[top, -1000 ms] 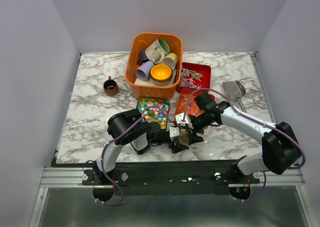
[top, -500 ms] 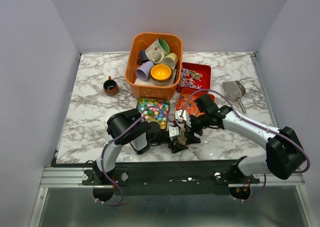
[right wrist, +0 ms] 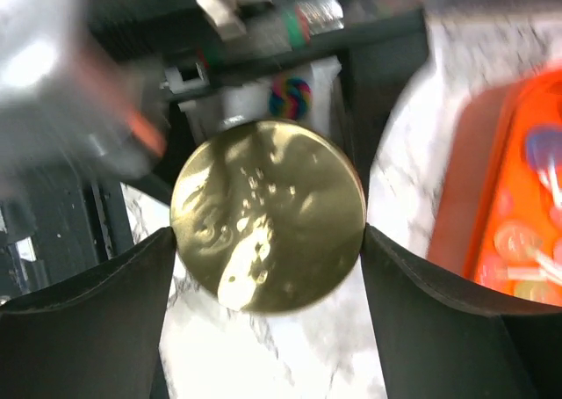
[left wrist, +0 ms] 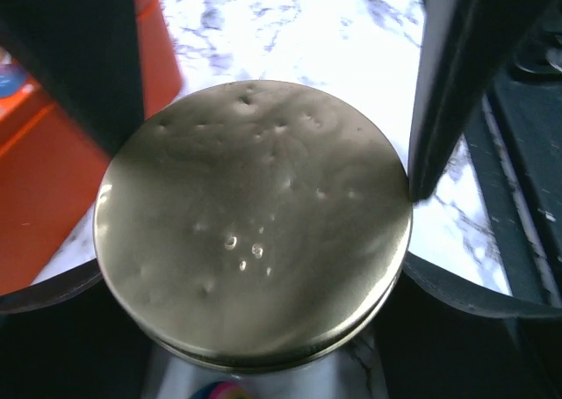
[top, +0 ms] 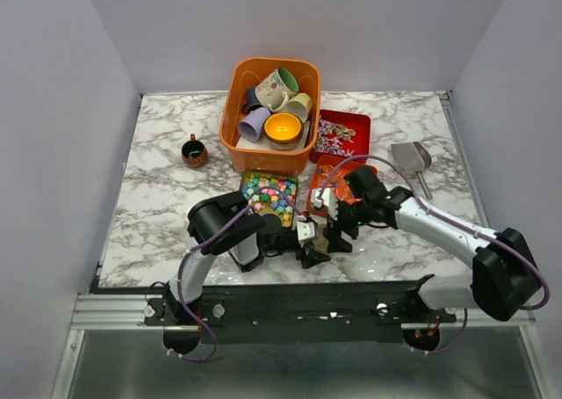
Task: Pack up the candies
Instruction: Screw the bottle lid onto the packing bottle.
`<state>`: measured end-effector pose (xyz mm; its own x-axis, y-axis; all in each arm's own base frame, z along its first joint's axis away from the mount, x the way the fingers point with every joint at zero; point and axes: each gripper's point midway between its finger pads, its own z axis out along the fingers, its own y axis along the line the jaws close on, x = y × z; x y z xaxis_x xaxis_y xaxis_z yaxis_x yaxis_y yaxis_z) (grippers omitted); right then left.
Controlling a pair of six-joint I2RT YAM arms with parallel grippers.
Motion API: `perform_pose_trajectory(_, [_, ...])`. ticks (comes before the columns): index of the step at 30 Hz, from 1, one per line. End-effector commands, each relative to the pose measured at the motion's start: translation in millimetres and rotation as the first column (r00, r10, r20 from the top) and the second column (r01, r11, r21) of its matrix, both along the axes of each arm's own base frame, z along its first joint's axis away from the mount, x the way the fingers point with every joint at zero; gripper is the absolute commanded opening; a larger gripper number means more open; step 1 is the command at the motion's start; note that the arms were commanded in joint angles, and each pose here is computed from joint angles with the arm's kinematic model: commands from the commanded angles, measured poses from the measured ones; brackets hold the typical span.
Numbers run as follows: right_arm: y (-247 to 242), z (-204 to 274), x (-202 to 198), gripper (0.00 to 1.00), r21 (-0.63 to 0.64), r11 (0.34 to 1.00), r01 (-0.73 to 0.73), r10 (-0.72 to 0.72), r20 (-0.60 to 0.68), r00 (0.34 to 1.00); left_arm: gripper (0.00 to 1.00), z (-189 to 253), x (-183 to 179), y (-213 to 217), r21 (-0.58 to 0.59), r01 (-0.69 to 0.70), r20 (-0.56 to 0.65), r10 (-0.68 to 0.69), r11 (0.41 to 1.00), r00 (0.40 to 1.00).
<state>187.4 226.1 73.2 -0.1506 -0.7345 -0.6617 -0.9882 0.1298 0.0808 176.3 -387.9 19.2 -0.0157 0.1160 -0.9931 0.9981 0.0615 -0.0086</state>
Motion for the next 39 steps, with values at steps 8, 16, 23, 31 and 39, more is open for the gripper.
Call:
perform_pose_trajectory(8, [-15, 69, 38, 0.9, 0.159, 0.974, -0.16, 0.129, 0.189, 0.973, 0.0, -32, -3, 13, 0.1, -0.034, -0.025, 0.037, 0.994, 0.999])
perform_pose_trajectory(16, [-8, 41, -2, 0.94, 0.155, 0.802, -0.577, 0.531, 0.256, 0.808, 0.0, -31, -4, 14, 0.1, -0.037, -0.017, 0.038, 0.994, 0.999])
perform_pose_trajectory(23, [-1, 19, -13, 0.96, 0.131, 0.766, -0.63, 0.609, 0.168, 0.775, 0.0, -33, -3, 13, 0.105, -0.042, -0.018, 0.044, 0.994, 0.999])
perform_pose_trajectory(31, [5, 7, -10, 1.0, 0.106, 0.8, -0.59, 0.579, 0.116, 0.807, 0.0, -33, -3, 13, 0.102, -0.037, -0.024, 0.04, 0.994, 0.999])
perform_pose_trajectory(39, [5, 1, -3, 1.0, 0.093, 0.864, -0.495, 0.489, 0.079, 0.869, 0.0, -32, -4, 13, 0.098, -0.033, -0.026, 0.036, 0.995, 0.999])
